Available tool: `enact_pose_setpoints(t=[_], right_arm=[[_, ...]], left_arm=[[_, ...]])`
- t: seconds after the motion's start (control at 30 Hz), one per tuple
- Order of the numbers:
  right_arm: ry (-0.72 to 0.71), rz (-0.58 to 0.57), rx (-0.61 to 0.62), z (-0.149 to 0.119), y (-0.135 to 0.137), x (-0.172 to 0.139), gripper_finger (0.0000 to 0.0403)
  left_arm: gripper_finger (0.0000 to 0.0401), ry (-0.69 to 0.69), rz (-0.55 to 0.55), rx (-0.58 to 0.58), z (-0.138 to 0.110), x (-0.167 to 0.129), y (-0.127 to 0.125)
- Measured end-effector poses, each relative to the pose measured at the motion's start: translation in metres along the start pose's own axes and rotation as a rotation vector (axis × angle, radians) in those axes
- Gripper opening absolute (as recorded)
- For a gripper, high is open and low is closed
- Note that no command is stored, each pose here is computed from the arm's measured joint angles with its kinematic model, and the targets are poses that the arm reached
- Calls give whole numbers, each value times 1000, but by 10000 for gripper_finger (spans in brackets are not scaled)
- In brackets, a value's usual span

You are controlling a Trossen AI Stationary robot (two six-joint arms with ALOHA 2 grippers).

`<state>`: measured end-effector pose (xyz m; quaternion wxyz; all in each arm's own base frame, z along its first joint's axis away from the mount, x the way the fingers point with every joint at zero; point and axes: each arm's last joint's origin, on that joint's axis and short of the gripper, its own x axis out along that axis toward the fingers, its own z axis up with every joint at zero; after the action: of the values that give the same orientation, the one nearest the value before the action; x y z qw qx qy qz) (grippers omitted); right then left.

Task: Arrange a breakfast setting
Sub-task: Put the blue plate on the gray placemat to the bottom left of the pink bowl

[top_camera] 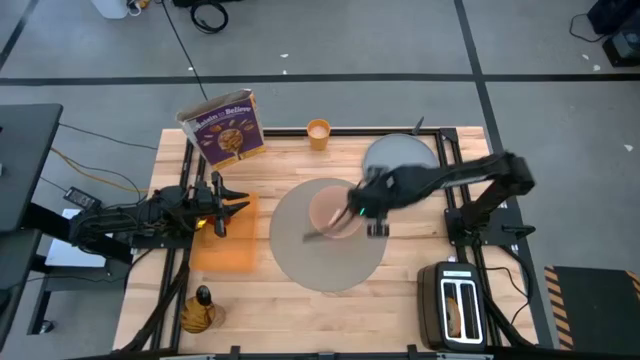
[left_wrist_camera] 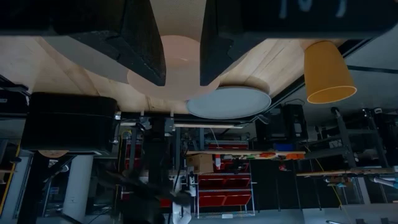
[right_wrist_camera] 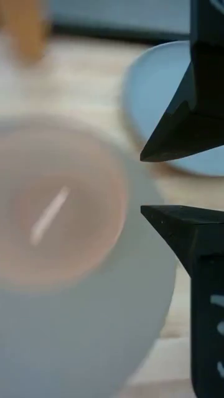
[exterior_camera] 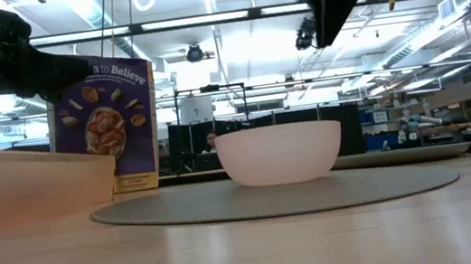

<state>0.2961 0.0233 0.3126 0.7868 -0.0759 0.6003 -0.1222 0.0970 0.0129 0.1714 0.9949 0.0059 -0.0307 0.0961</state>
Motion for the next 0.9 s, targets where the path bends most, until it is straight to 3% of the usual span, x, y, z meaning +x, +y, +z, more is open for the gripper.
enact_pose_setpoints(t=[0.13,0.37,0.9], right_arm=[[-47,-16,168,-24,-27,-23,130],[-136,-90,277,-63,-43,-24,130],[-142,-113,313,-132,-17,121,129]], left_arm=[[107,0,0,0,0,0,0],[107,0,0,0,0,0,0],[107,0,1,0,0,0,0]])
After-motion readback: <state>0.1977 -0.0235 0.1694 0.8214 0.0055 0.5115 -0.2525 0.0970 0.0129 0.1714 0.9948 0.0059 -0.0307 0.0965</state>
